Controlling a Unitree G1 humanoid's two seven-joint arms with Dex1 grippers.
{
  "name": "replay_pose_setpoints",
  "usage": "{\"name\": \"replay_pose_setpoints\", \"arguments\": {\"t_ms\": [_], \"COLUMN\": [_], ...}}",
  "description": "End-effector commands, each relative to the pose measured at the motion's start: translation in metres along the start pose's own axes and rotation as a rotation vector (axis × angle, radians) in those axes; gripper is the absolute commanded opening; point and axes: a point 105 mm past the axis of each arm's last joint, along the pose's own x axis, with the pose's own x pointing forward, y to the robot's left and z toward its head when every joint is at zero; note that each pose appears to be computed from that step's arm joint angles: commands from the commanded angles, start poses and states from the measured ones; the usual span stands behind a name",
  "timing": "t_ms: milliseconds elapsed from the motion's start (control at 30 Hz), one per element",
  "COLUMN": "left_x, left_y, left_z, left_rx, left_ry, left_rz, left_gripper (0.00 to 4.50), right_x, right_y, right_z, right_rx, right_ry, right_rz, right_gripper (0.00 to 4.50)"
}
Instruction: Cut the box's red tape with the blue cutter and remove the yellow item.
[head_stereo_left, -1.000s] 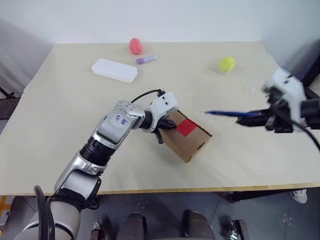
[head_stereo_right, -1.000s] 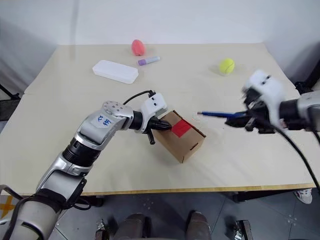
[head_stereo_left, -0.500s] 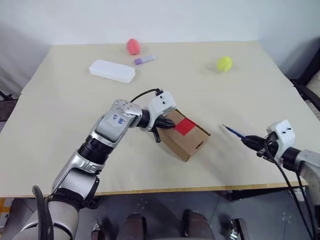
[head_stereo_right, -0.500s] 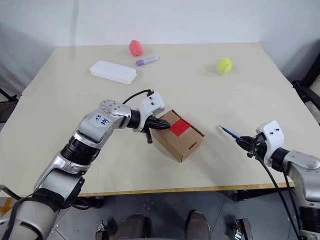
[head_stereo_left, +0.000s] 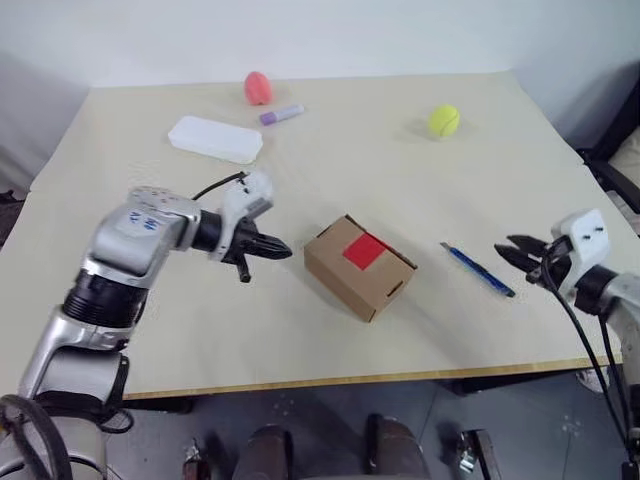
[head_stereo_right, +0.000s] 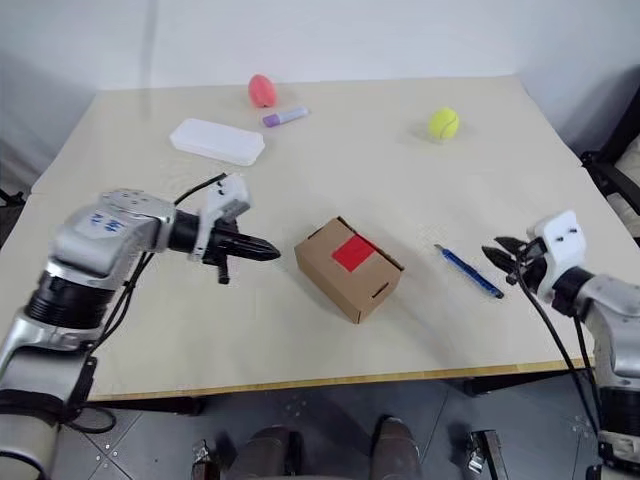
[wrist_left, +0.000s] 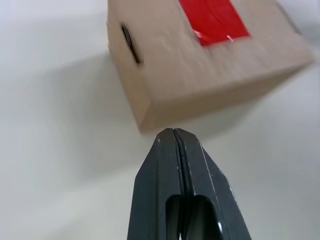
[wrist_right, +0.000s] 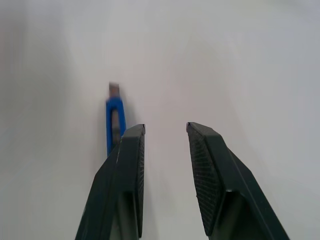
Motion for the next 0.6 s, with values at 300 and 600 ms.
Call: {"name": "replay_pose_setpoints", "arguments": {"t_ms": [300,600], "left_x": [0.004,0.042], "left_y": [-0.026,-0.044], "left_z": [-0.025,-0.036], "left_rx": [-0.047,-0.080], "left_ry": [0.037,0.009], "left_rz": [-0.060,-0.086], "left_gripper": [0.00,0.00], "right_x": [0.034,0.086], "right_y": [0.020,0.013], "right_z": [0.037,0.027], "right_rx": [-0.257,-0.331], "right_ry": [0.003,0.057], "right_rz": [0.190,0.136], "right_gripper": [4.20,4.49]}}
